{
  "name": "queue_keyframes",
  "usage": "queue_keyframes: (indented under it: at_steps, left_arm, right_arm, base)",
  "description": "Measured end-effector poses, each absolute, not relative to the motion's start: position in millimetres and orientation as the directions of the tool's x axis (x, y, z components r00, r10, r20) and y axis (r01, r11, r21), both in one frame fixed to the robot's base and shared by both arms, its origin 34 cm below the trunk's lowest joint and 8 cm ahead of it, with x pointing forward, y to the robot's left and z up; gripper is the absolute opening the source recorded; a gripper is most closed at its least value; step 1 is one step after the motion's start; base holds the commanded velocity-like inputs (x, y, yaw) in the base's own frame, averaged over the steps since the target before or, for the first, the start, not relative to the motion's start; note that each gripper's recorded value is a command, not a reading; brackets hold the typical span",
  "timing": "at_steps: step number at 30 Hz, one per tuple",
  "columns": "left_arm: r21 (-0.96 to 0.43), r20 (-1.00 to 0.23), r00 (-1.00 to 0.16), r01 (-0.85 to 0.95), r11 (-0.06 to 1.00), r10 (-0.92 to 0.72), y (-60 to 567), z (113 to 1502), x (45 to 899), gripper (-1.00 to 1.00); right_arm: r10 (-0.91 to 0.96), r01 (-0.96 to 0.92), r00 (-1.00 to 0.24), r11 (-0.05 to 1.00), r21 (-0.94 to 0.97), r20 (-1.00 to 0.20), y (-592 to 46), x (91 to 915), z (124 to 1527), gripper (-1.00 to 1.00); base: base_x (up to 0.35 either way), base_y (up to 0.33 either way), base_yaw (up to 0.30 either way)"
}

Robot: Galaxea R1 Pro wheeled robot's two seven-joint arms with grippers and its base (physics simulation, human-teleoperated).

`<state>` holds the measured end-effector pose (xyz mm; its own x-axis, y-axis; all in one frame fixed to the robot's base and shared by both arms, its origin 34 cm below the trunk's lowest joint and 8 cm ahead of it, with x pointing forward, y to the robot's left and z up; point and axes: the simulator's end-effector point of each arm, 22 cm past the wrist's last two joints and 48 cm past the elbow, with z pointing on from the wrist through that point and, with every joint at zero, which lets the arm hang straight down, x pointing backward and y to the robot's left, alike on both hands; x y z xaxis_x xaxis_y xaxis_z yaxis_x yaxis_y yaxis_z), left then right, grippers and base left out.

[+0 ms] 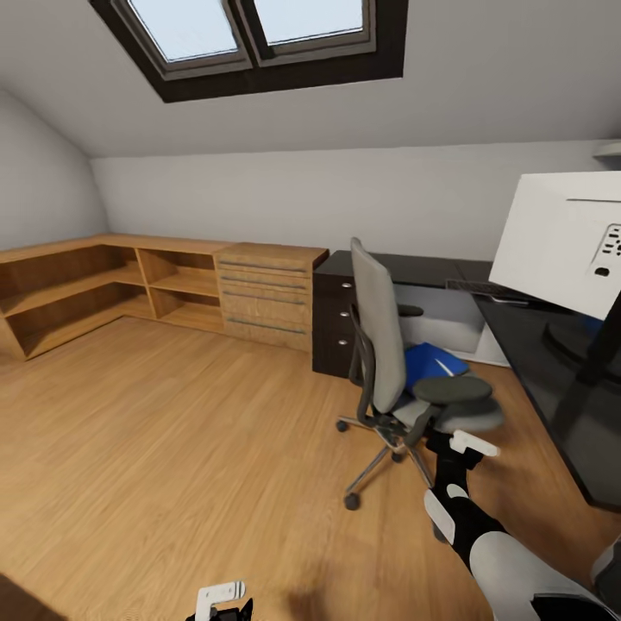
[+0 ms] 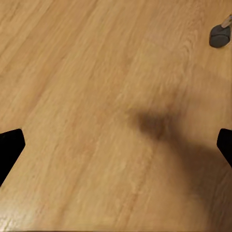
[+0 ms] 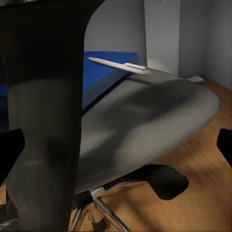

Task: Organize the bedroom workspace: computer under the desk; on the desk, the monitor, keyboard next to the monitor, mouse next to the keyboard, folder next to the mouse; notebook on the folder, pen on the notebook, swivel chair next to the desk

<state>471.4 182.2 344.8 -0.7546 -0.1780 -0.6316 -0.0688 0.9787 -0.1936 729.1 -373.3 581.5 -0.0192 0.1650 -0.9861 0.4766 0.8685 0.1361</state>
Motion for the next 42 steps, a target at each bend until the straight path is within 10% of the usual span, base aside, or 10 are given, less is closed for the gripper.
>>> queue_keyframes:
  at_steps: [42]
  left_arm:
    - [-0.194,-0.631,-0.755,-0.069,0.979,-0.178,182.1,344.5,471.4,1.00]
  right_arm:
    - [0.163,0.476,-0.019,0.869,0.134,-0.986,-373.3,729.4,581.5,1.00]
  base:
    - [-0.042,0.000,0.126]
